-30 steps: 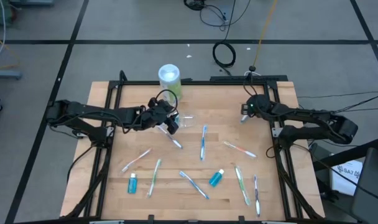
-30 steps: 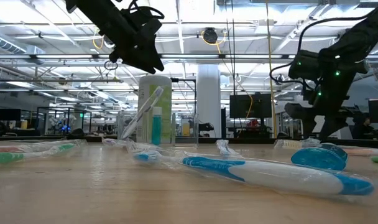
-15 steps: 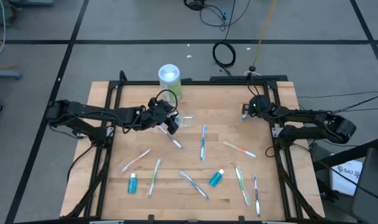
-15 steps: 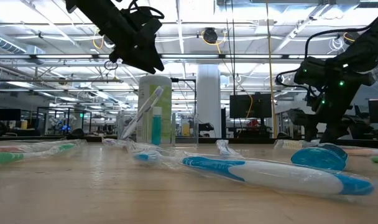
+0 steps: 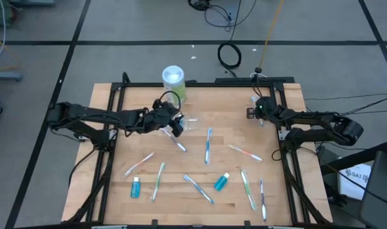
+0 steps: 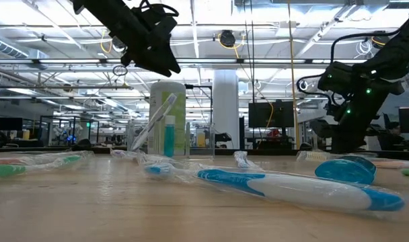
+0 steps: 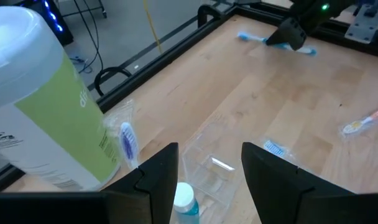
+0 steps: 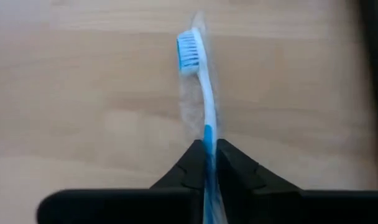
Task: Pick & Place toothbrushing station
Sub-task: Put the right blue toothbrush into the right side of the transparent organizer
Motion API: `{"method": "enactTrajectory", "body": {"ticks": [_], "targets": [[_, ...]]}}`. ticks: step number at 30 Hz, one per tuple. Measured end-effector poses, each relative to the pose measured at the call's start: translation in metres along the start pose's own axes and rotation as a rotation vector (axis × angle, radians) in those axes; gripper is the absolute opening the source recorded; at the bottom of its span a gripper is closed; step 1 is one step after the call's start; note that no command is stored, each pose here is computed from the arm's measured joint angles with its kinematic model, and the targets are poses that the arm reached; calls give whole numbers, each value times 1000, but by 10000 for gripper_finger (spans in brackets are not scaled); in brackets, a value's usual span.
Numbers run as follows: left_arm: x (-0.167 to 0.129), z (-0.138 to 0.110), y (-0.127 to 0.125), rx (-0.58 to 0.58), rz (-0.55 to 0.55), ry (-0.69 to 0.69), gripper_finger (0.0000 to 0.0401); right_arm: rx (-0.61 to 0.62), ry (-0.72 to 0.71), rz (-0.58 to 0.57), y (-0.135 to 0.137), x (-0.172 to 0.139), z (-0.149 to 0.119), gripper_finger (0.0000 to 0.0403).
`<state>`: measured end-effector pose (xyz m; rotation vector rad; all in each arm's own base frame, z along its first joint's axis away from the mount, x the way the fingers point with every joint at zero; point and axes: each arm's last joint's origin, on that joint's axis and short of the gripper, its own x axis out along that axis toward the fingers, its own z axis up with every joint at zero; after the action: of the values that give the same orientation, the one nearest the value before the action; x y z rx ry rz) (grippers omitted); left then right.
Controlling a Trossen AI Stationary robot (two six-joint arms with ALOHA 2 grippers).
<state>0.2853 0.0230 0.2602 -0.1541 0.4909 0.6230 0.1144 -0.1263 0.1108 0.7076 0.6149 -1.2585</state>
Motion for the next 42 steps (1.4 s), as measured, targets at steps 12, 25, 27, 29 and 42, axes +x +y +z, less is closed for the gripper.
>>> {"method": "enactTrajectory", "body": {"ticks": [12,25,27,29,42], "targets": [[-54,12,1,-3,-103,-67,184,-112,-283,611,40,-22,31,14],[-90,12,-7,19,-88,-163,184,-287,-828,1178,90,-98,35,14],[-96,13,-6,21,-80,-185,184,-332,-909,1238,95,-109,30,14],[-99,14,-5,23,-70,-201,184,-379,-973,1285,103,-120,25,14],[-92,10,-11,93,-57,-177,184,-509,-1010,1304,168,-136,13,14]]}}
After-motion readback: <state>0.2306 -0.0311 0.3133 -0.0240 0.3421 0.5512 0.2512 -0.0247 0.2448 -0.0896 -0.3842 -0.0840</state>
